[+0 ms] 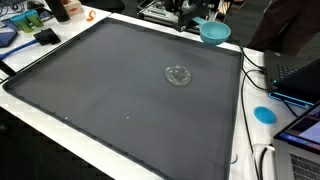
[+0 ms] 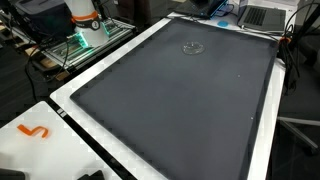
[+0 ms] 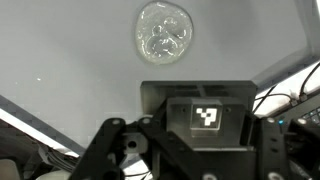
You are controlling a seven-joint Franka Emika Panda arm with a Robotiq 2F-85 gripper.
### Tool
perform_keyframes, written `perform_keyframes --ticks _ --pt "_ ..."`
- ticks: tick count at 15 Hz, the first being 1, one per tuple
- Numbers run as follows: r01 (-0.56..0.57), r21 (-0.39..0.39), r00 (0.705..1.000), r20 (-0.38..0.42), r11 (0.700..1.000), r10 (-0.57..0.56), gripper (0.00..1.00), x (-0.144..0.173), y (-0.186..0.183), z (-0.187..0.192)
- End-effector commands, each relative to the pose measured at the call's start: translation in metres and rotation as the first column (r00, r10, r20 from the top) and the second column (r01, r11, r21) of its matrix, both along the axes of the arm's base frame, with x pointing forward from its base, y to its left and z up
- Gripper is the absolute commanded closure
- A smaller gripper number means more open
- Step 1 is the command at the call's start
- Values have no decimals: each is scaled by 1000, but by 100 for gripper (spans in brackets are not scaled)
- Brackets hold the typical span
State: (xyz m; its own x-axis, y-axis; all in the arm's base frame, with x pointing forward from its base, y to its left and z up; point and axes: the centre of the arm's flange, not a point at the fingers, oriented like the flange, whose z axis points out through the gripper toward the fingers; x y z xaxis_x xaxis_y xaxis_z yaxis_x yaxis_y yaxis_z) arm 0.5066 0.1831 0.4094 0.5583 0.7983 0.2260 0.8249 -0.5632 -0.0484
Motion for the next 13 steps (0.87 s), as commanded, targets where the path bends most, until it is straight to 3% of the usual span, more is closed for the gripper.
perform_keyframes --ticks 1,3,4,13 --pt "2 -36 1000 3 999 -2 69 -9 6 15" --pt "2 -41 1000 10 999 -2 69 -10 7 19" --pt "-3 -16 1000 17 1000 4 44 -2 5 10" --pt "-1 -18 1000 21 1000 1 44 -4 6 13"
